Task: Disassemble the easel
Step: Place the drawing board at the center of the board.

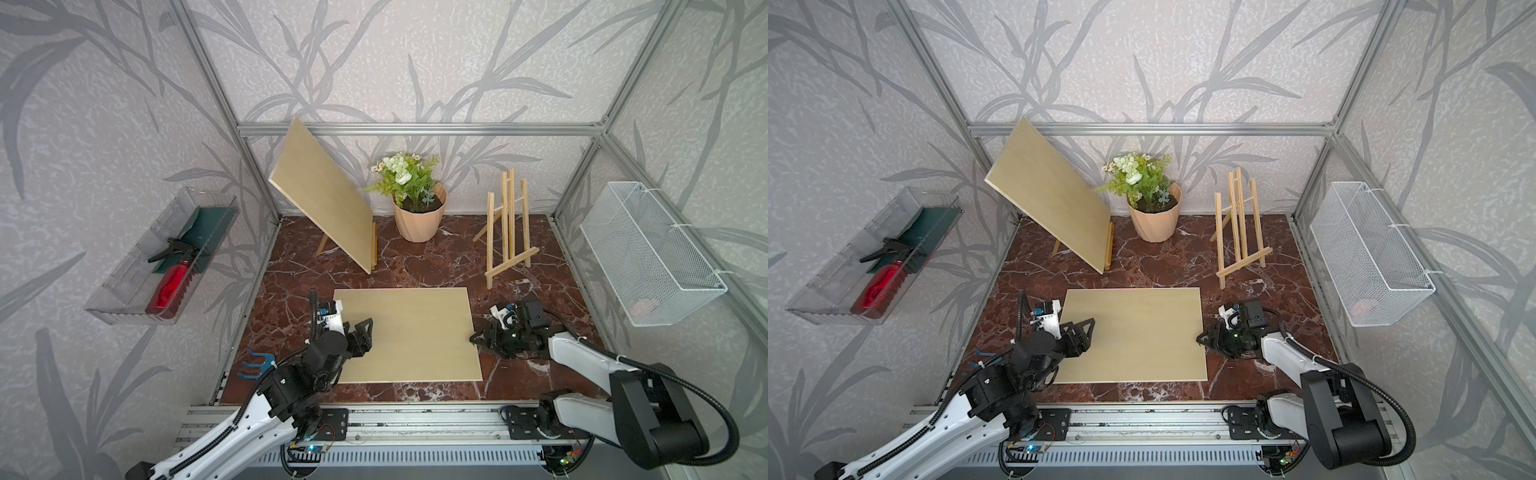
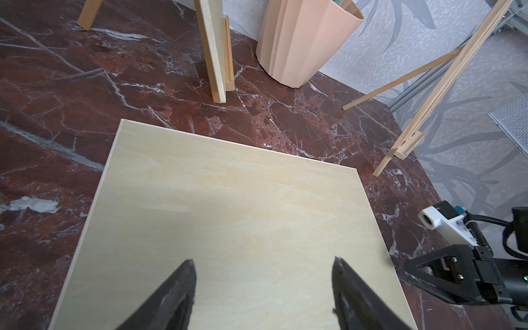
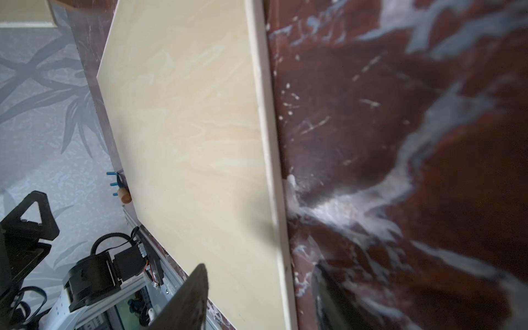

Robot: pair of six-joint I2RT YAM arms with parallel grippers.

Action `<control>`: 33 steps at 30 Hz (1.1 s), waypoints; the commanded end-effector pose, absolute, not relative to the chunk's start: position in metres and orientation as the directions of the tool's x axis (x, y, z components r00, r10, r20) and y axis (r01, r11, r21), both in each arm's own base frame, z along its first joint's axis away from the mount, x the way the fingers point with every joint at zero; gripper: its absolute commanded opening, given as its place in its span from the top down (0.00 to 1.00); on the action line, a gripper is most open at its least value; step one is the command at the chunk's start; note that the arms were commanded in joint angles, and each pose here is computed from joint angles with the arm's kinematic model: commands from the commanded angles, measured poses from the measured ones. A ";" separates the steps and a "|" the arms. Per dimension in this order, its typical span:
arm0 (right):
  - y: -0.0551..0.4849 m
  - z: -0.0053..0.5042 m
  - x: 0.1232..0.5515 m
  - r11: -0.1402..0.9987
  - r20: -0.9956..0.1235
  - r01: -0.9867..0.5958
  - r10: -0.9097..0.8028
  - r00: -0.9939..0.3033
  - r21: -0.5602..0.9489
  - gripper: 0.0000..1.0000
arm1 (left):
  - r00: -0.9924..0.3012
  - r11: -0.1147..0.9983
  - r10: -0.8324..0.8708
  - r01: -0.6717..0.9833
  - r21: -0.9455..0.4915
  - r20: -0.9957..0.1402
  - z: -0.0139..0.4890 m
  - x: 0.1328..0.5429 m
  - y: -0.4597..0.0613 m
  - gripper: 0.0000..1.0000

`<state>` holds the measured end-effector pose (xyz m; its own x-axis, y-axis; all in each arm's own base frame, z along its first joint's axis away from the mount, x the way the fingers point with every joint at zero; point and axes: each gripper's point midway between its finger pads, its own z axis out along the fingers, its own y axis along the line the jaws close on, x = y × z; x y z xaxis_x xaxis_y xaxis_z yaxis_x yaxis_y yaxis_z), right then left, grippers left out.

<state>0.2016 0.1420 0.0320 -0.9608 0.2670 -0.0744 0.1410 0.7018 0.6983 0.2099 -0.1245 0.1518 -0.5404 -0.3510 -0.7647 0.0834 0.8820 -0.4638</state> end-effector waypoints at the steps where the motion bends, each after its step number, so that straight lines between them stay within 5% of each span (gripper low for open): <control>1: 0.119 0.019 0.185 0.760 -0.059 0.241 0.345 -0.937 0.604 0.35 | -0.533 0.886 -0.359 0.065 -0.459 -0.767 0.147 0.211 -0.121 0.22; 10: 0.094 0.064 0.198 0.800 -0.316 0.179 0.417 -0.852 0.573 0.13 | -0.540 0.879 -0.340 0.107 -0.464 -0.770 0.149 0.211 -0.129 0.05; 24: 0.074 0.190 0.258 0.840 -0.676 0.013 0.446 -0.587 0.543 0.13 | -0.565 0.842 -0.320 0.200 -0.502 -0.761 0.153 0.207 -0.149 0.01; 33: 0.087 0.239 0.337 0.926 -0.817 -0.125 0.244 -0.523 0.356 0.15 | -0.592 0.800 -0.312 0.259 -0.542 -0.743 0.154 0.202 -0.164 0.01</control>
<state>0.3119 0.0869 0.2244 -0.5733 0.3353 -0.7476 -0.0730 0.8879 0.4542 0.2034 -0.1574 0.1536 -0.5879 -0.3145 -0.7453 0.2288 0.8191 -0.5261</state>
